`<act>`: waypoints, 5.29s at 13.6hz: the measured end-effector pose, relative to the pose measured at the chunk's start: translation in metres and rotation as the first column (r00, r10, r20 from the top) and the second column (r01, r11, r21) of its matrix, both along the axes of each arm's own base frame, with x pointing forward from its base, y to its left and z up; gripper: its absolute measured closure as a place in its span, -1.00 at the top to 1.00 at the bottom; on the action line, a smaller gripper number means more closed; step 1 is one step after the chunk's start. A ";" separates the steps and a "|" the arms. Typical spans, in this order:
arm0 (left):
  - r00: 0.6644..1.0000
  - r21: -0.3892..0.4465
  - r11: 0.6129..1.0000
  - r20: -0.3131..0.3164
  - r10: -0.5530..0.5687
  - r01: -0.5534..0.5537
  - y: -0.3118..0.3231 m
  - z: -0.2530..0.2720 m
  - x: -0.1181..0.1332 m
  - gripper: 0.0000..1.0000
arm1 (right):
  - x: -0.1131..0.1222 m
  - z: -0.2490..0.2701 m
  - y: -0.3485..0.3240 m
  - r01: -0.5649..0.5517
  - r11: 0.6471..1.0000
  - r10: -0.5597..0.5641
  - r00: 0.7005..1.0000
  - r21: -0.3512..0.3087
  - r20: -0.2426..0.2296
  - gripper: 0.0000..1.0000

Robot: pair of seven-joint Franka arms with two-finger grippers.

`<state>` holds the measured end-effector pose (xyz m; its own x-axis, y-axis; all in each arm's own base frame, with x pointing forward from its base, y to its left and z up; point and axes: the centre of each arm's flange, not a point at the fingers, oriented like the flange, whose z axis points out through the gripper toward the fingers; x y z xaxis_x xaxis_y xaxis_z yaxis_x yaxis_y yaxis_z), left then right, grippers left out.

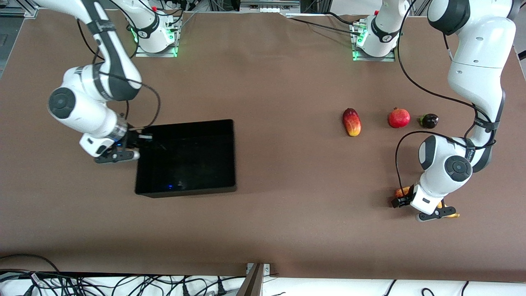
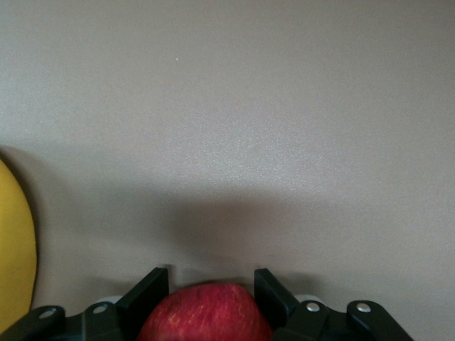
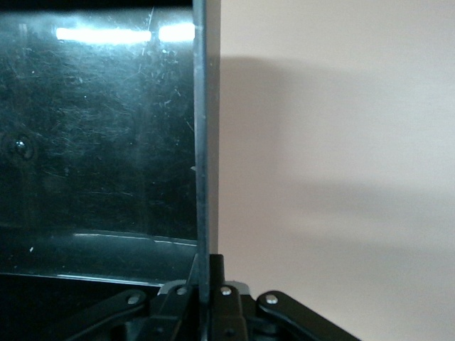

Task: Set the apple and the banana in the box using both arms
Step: 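Slide the black box toward the fruit while the left gripper carries the apple over, then lower the apple into the box while the right gripper withdraws to rest, then move the left gripper from the box to the yellow banana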

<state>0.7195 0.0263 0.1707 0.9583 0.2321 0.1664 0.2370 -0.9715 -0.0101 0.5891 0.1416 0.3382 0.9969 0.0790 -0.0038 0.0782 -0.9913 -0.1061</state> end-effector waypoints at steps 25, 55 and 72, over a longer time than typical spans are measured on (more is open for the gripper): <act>0.920 -0.044 0.946 -0.252 0.300 -0.321 -0.352 0.145 -0.117 0.15 | -0.049 -0.103 0.370 0.109 0.994 -0.109 0.993 0.009 0.033 -0.40; 0.893 -0.073 0.922 -0.287 0.346 -0.380 -0.439 0.005 -0.159 0.35 | -0.015 0.272 -0.139 -0.062 0.994 0.040 0.976 -0.094 -0.213 1.00; 0.964 -0.023 0.999 -0.264 0.041 -0.049 -0.028 0.153 -0.013 1.00 | -0.054 0.212 -0.158 -0.170 0.977 0.130 0.952 -0.126 -0.278 1.00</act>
